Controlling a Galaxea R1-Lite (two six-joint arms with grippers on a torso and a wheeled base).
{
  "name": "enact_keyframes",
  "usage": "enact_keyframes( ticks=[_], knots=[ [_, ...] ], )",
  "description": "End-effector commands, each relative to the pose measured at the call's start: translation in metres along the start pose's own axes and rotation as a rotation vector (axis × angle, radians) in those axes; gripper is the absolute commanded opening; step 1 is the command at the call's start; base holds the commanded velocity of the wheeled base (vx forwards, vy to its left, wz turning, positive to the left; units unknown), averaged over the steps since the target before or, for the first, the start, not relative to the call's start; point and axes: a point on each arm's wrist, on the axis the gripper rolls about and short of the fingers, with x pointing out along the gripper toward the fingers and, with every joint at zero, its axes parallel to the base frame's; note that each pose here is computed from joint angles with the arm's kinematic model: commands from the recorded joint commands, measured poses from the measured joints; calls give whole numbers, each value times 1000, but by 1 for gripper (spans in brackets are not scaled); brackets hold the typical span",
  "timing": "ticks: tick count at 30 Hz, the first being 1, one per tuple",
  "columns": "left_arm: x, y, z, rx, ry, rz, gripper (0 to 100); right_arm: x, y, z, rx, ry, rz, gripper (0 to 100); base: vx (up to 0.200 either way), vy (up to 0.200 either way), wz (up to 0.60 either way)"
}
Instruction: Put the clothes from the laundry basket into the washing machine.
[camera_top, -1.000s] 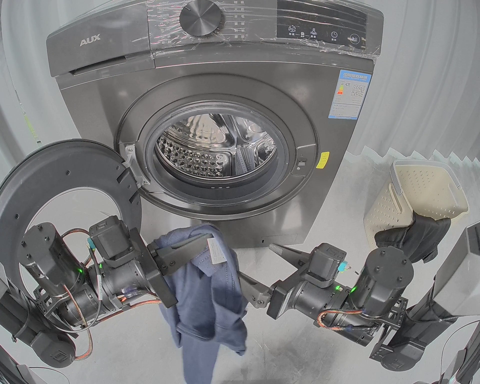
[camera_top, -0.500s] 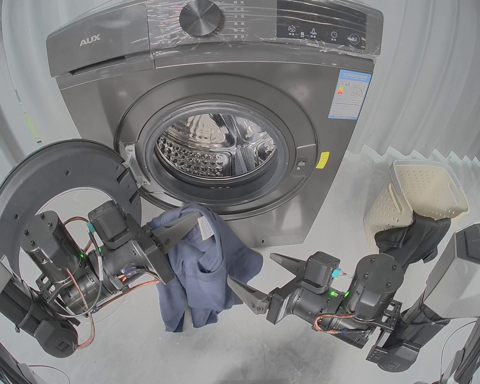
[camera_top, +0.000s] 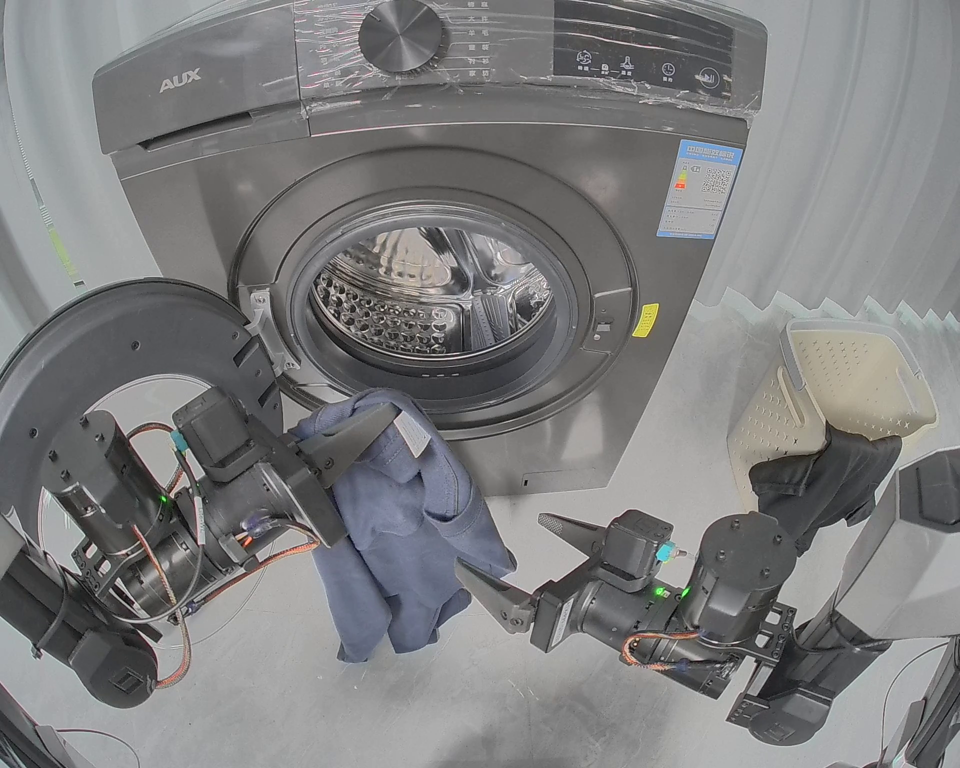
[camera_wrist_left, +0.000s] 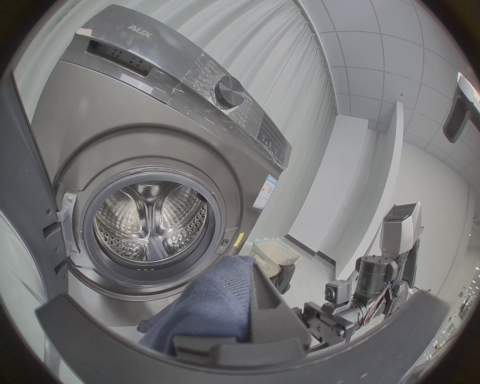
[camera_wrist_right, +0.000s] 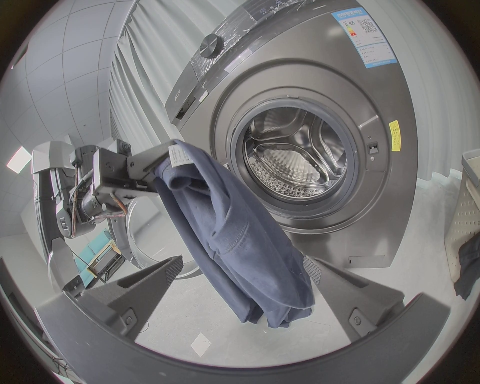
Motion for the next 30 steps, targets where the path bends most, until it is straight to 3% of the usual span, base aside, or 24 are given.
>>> enact_keyframes(
  ticks=[1, 10, 25, 26, 30],
  knots=[
    [1, 0, 0, -1, -2, 1, 0, 7, -3, -11, -6, 29, -10, 100, 0, 0, 0],
    [1, 0, 0, -2, -2, 3, 0, 24, -6, -24, -26, 42, -14, 100, 0, 0, 0],
    [0, -2, -1, -4, 3, -5, 0, 62, -20, -18, -29, -61, -37, 100, 0, 0, 0],
    [0, -2, -2, -5, 6, -4, 0, 62, -19, -16, -28, -71, -37, 0, 0, 0, 0],
    [0, -1, -2, -5, 9, -2, 0, 61, -17, -8, -24, -96, -29, 0, 0, 0, 0]
  ],
)
